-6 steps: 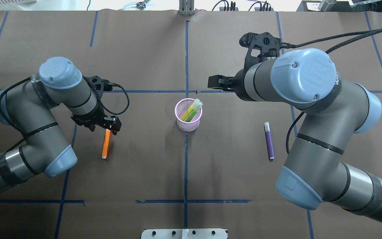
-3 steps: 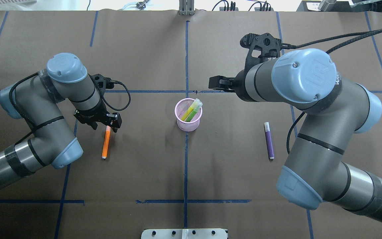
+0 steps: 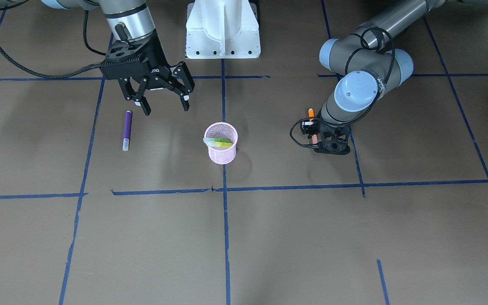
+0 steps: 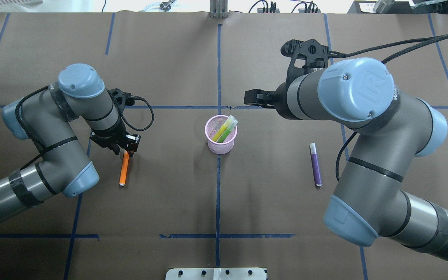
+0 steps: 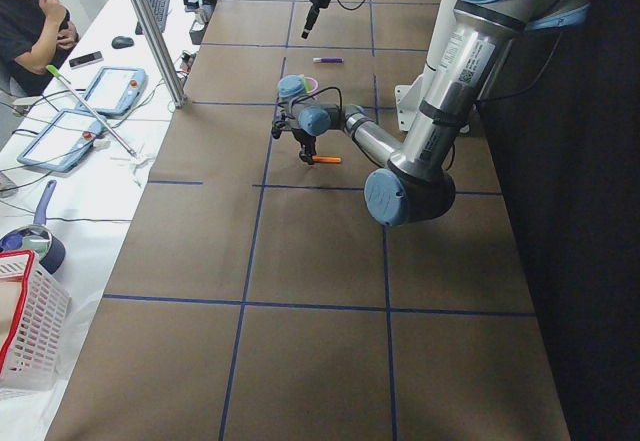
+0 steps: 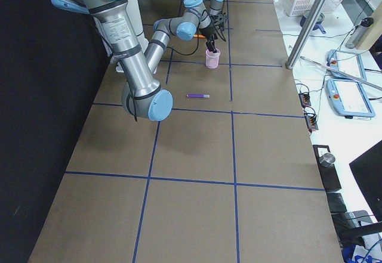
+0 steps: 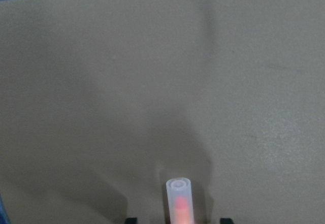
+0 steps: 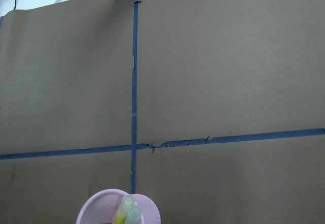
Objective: Collect pens into pen holder
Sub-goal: 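Close the left gripper on the orange marker, then lift the orange marker with the left gripper and lower it into the pink cup, then open the left gripper over the cup while the right gripper moves to the purple marker, then close the right gripper on the purple marker and lift it, then carry the purple marker over the pink cup with the right gripper and release it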
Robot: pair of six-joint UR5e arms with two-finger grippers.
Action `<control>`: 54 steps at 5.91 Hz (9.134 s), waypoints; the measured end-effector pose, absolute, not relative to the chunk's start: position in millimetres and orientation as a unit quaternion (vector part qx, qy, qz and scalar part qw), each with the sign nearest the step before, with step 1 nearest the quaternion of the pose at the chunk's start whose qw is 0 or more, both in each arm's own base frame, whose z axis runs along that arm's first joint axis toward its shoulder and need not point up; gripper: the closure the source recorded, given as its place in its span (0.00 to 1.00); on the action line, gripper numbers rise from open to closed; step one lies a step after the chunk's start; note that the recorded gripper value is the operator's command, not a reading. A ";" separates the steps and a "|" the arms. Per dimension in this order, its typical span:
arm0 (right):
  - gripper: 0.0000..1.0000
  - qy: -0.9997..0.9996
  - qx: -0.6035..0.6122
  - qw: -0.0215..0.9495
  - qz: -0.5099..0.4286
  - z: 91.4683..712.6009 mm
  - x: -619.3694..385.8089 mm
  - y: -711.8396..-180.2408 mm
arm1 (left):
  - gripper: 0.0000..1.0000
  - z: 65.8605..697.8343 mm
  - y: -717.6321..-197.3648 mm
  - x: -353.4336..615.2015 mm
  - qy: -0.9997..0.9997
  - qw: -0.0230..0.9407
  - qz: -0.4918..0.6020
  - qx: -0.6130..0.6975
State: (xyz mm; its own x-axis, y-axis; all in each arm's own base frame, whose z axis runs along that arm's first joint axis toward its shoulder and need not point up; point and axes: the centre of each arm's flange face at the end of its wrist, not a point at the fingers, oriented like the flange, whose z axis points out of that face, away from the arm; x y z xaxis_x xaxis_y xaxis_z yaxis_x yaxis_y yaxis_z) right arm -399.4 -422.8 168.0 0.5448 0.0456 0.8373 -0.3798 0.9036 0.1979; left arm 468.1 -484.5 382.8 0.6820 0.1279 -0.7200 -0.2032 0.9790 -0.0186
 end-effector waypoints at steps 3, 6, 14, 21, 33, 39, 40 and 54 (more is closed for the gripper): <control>0.01 -0.461 0.182 0.860 0.124 167.9 -399.1 -423.0 | 1.00 383.3 -482.8 470.0 0.394 0.912 0.094 -0.057; 0.01 -0.467 0.186 0.856 0.126 162.6 -391.0 -422.2 | 1.00 310.7 -495.1 467.4 0.434 0.895 0.103 -0.005; 0.01 -0.470 0.186 0.852 0.135 169.8 -361.5 -422.8 | 0.86 133.6 -443.4 496.4 0.503 0.786 0.016 0.358; 0.09 -0.436 0.107 0.886 0.115 244.2 -350.8 -434.7 | 0.04 142.6 -424.8 531.3 0.484 0.785 -0.007 0.386; 0.96 -0.373 -0.146 0.916 0.003 417.4 -445.0 -480.0 | 0.00 176.5 -435.0 508.0 0.497 0.793 -0.081 0.343; 1.00 -0.389 -0.131 0.912 -0.002 396.3 -435.7 -476.1 | 0.00 188.0 -421.5 478.8 0.503 0.788 -0.086 0.343; 1.00 -0.397 -0.121 0.910 0.000 385.1 -427.7 -475.2 | 0.00 189.1 -420.1 474.2 0.504 0.787 -0.087 0.344; 0.25 -0.415 0.358 0.814 0.193 157.6 -546.1 -380.8 | 0.01 274.5 -417.6 415.7 0.463 0.822 -0.082 0.320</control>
